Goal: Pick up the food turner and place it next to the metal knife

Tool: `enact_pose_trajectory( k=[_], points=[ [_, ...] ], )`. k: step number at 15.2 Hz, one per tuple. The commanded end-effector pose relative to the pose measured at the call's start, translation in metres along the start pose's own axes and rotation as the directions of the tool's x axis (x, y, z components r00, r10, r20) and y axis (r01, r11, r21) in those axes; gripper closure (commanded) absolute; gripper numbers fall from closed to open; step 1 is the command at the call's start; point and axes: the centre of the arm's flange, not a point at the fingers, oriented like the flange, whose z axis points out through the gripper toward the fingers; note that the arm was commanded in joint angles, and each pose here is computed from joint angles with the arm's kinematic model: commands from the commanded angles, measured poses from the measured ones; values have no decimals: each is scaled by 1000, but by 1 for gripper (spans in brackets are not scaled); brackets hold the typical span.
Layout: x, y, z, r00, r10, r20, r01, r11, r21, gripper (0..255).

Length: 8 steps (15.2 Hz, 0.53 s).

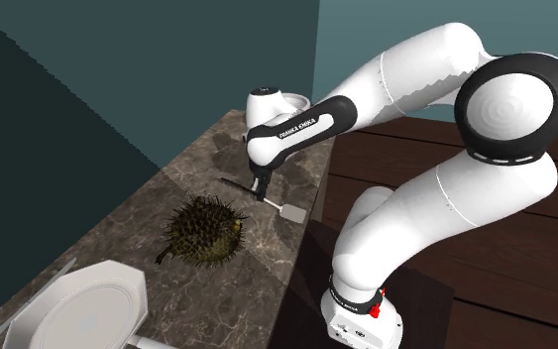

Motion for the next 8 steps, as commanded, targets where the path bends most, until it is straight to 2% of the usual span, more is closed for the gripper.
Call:
enact_pose_trajectory(
  k=[1,8],
  points=[
    [0,0,-11,1000,0,1,0,1000,0,255],
    [3,0,-48,1000,0,1,0,1000,0,255]
  ],
)
